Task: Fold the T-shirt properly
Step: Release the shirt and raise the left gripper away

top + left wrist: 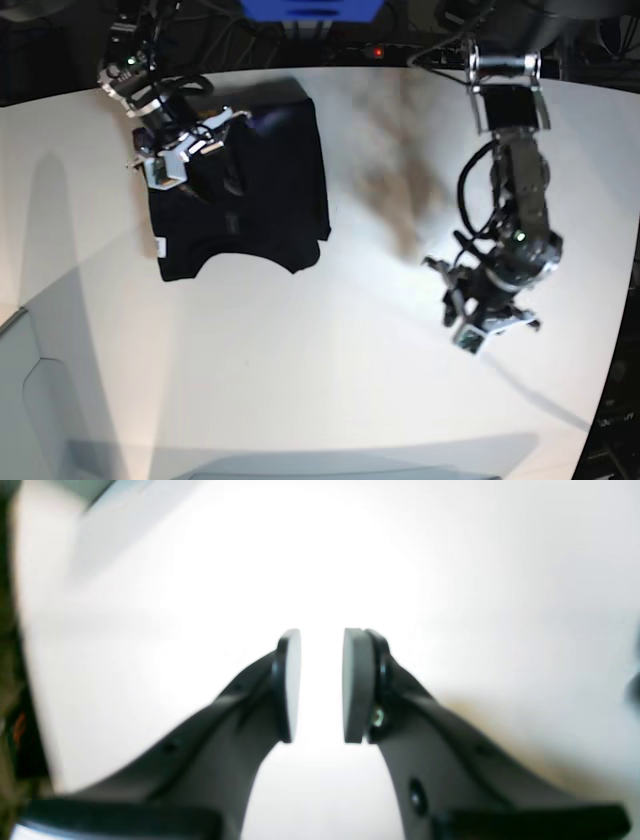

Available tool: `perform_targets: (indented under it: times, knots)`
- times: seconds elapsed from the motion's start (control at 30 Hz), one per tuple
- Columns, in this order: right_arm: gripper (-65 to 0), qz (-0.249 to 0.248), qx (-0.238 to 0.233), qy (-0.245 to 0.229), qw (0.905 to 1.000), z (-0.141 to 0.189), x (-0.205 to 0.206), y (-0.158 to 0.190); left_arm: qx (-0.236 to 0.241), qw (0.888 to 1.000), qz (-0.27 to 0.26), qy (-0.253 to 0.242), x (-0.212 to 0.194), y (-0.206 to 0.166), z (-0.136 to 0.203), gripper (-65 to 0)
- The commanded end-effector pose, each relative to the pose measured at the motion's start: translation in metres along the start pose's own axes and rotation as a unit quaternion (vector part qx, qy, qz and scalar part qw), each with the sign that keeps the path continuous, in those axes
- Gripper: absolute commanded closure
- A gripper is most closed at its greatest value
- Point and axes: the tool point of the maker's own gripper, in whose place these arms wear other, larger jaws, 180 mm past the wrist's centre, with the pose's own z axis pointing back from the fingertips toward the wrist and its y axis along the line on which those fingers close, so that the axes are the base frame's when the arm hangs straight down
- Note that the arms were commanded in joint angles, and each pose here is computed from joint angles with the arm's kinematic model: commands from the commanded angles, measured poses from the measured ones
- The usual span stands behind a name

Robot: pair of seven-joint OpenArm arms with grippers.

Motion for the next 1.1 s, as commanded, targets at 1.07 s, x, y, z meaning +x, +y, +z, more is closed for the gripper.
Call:
perform_targets:
  times: [1.07]
  knots:
    - [0.0, -0.077, 0.072, 0.07, 0.992, 0.033, -0.123, 0.042, 0.071, 0.984, 0.148, 0.073, -0.116, 0.012, 0.059, -14.4]
